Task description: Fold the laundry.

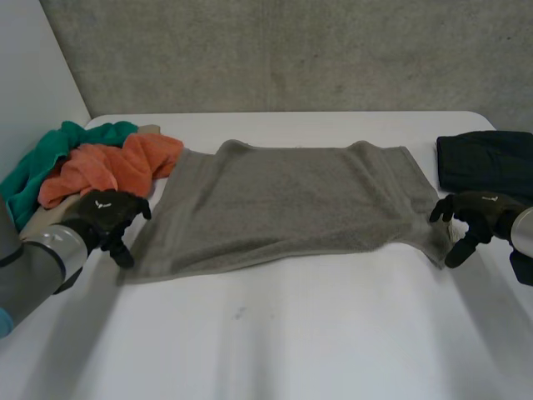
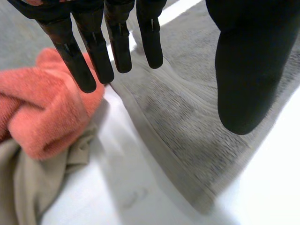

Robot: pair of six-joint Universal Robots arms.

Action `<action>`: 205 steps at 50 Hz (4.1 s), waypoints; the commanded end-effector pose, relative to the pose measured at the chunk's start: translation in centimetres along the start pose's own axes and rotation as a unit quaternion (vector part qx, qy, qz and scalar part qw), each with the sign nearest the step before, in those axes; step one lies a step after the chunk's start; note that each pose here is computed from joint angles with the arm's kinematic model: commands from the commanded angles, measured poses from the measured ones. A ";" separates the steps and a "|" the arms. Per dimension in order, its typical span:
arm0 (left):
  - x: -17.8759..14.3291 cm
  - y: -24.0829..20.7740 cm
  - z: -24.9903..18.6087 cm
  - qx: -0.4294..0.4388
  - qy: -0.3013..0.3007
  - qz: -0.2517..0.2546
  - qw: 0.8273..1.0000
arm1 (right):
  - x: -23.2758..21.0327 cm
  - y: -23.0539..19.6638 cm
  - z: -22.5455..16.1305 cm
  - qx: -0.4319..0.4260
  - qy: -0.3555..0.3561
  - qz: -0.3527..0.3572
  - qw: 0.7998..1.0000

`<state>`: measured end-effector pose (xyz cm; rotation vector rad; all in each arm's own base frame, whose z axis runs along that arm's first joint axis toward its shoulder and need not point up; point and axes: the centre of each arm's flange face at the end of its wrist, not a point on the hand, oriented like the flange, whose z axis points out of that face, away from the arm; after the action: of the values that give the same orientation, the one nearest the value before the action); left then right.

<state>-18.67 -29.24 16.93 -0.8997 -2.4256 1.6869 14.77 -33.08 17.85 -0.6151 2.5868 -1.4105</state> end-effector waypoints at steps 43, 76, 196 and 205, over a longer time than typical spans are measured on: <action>-0.3 2.2 -1.0 -0.022 0.030 -0.030 0.999 | 0.8 0.9 7.9 0.065 0.045 -0.100 0.992; 1.2 4.2 2.1 -0.014 0.060 0.043 0.997 | -0.5 0.9 4.1 0.079 0.020 -0.091 0.993; -0.1 1.0 -5.8 -0.110 0.076 0.126 0.983 | -0.2 3.1 -4.1 -0.111 -0.081 -0.272 0.952; -1.2 -2.7 2.3 0.005 -0.005 0.107 0.994 | 0.8 -1.4 1.7 0.045 0.000 -0.173 0.984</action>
<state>-17.45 -27.54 18.04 -1.3139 -2.4909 1.5068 13.52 -31.33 17.56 -1.3018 2.5708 -1.3172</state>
